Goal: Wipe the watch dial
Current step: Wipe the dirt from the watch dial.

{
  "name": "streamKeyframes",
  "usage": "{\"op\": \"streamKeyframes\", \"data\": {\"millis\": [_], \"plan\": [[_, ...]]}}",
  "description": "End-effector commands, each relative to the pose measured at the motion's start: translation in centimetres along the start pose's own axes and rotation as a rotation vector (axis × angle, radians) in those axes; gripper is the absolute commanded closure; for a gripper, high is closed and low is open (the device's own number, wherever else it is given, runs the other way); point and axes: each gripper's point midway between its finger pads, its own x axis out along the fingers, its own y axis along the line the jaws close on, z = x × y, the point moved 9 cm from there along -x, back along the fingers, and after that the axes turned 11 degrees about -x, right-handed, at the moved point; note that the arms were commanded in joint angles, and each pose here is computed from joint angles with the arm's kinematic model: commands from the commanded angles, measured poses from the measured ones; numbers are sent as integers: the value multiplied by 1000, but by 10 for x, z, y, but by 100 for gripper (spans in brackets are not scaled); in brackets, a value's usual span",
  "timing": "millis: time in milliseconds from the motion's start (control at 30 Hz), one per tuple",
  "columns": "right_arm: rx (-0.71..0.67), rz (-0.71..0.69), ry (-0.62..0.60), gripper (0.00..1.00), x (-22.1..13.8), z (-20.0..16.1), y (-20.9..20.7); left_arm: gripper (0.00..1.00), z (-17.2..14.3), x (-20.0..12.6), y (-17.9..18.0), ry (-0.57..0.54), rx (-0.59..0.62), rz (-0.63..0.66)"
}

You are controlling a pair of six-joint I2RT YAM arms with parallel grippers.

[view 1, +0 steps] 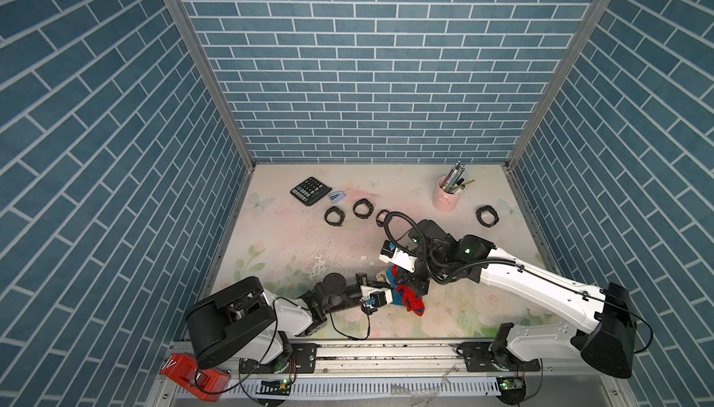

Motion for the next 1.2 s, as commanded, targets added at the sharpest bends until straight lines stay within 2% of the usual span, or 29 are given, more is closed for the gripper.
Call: {"op": "streamKeyframes", "data": {"millis": [0, 433, 733, 933, 1033, 1100, 1167], "plan": [[-18, 11, -7, 100, 13, 8, 3, 100, 25, 3, 8, -135, 35, 18], [92, -101, -47, 100, 31, 11, -13, 100, 26, 3, 6, -149, 44, -5], [104, -45, -55, 100, 40, 10, -11, 100, 29, -1, 6, -160, 59, -1], [100, -23, -57, 100, 40, -1, -5, 100, 31, -3, 6, -172, 66, 0], [113, -60, -28, 100, 42, -11, -7, 100, 32, -4, 6, -179, 69, -2], [147, -108, -16, 100, 44, -23, -14, 100, 35, -5, 5, -195, 73, -11], [239, -136, -35, 100, 40, -36, -29, 100, 39, -8, 4, -215, 84, -20]]}}
